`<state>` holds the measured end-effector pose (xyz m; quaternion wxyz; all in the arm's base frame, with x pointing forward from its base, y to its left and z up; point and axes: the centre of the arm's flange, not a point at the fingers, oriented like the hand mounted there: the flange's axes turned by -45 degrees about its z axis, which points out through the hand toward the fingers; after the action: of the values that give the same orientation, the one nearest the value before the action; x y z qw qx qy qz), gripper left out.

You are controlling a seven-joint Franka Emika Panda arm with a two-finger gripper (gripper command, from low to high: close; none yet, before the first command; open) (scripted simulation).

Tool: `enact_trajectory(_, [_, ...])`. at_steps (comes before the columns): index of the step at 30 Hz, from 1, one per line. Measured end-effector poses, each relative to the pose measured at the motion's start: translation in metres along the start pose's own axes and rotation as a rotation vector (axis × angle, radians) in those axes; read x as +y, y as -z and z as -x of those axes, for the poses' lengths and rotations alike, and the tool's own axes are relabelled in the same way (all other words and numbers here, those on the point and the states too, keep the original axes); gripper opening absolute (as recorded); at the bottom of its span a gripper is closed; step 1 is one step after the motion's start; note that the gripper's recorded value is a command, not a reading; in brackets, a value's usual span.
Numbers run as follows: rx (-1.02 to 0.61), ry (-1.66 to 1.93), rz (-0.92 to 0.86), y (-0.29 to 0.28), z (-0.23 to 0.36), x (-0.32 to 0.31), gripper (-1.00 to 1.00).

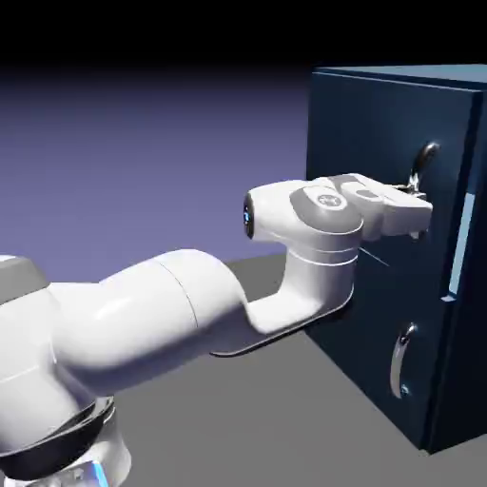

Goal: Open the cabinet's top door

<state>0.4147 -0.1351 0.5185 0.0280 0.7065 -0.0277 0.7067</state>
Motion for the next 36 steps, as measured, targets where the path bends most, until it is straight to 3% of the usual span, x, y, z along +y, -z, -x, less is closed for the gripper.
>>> enact_trajectory(16, [0.000,0.000,0.357,0.142,0.000,-0.079,-1.00])
enact_trajectory(36, [-0.001,0.000,0.641,0.230,0.000,-0.174,-1.00])
